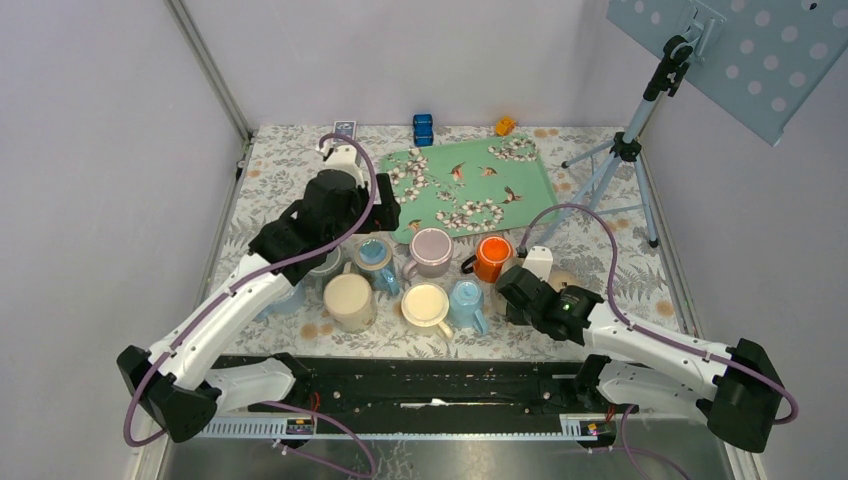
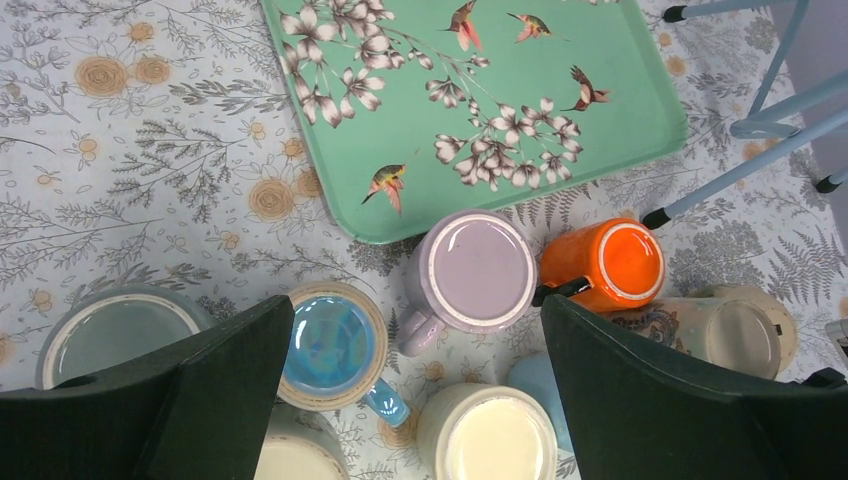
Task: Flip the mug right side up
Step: Turn over the cup at the corner of the board.
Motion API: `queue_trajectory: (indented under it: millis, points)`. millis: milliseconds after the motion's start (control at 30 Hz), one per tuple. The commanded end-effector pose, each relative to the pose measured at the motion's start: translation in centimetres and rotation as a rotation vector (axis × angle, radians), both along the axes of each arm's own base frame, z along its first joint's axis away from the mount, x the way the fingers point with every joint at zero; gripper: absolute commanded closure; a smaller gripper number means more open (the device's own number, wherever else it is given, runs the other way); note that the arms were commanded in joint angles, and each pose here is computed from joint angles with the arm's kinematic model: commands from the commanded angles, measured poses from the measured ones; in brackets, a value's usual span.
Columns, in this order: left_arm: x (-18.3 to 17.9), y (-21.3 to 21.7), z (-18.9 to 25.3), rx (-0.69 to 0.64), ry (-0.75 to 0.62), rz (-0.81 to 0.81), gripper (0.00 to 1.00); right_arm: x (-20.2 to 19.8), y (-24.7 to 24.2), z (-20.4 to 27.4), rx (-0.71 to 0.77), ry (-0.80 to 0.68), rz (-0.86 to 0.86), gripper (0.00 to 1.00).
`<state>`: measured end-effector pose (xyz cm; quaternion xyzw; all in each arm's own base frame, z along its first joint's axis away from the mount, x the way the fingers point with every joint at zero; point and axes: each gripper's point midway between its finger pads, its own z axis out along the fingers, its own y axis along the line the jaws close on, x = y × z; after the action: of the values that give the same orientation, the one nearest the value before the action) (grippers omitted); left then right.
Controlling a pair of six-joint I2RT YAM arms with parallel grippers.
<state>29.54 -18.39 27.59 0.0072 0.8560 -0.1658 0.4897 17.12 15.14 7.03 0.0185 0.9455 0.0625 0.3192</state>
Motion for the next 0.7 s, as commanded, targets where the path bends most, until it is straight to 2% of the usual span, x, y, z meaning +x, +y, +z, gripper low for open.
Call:
queue_trajectory:
  millis: [0,133,667]
  points:
    - [-0.1,-0.3,2.0,-0.082,-0.052,-0.002,0.01,1.0,-0.8,0.5,-0.028,-0.068,-0.043,0.82]
    - [-0.4,-0.9,1.8,-0.125,-0.037,-0.016,0.01,1.4,-0.6,2.1,-0.023,-0.093,-0.034,1.00]
    - [-2.1,-4.0,-0.6,-0.313,0.073,-0.093,0.01,2.3,0.4,9.2,0.088,-0.194,-0.030,1.00]
